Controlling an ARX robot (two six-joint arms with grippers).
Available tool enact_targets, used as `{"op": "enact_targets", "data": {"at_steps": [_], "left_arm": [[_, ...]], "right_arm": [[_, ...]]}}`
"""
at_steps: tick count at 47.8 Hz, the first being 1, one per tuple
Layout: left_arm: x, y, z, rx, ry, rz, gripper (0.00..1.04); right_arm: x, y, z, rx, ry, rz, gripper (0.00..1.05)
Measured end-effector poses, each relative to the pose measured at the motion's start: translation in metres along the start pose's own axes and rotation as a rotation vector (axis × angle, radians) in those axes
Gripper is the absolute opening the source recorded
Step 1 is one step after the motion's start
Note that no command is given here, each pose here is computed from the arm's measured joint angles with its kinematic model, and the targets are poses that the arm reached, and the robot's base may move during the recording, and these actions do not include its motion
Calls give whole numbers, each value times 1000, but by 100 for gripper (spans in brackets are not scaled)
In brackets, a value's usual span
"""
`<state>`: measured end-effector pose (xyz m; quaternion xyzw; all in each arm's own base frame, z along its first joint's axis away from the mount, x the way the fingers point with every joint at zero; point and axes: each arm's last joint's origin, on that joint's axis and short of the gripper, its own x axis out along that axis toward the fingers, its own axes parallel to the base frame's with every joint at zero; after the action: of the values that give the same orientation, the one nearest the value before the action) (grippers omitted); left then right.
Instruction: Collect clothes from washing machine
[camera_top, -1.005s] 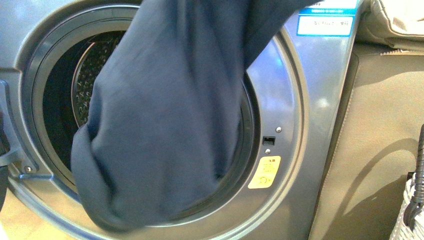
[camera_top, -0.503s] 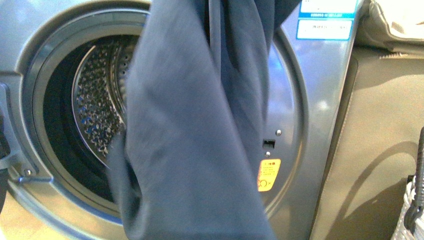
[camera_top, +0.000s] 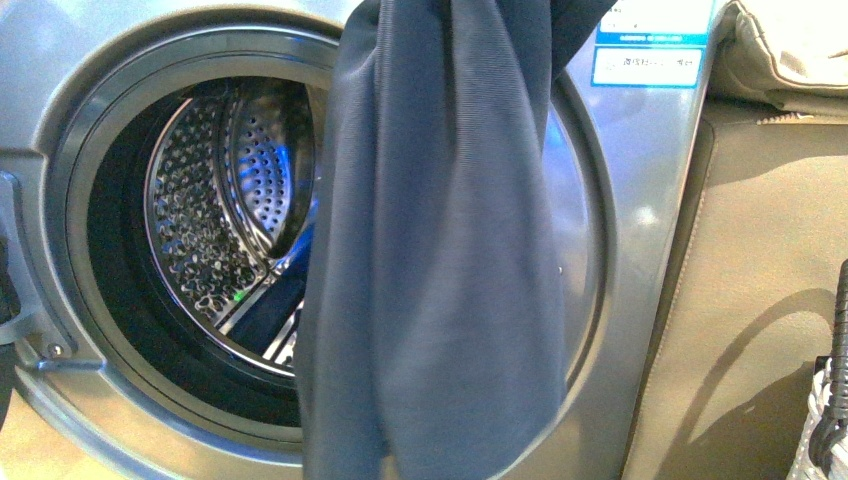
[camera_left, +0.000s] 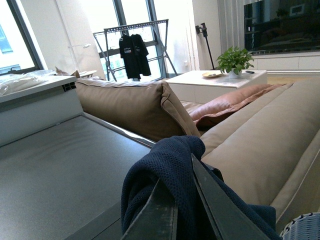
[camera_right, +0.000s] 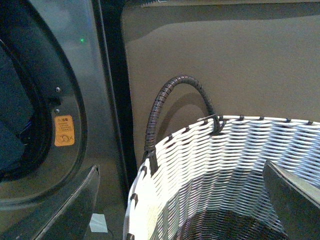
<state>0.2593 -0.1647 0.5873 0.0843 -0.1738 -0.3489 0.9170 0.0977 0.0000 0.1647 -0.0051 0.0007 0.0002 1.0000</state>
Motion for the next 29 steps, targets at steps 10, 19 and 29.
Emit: {"op": "enact_targets", "data": {"at_steps": [10, 19, 29], "left_arm": [[0, 0, 0, 0, 0, 0, 6], [0, 0, 0, -1, 1, -1, 6], [0, 0, 0, -1, 0, -2, 6]], "right_arm": [[5, -3, 17, 121, -166, 248, 97], [19, 1, 35, 190, -248, 498, 97], [60, 23, 57, 180, -255, 575, 97]]}}
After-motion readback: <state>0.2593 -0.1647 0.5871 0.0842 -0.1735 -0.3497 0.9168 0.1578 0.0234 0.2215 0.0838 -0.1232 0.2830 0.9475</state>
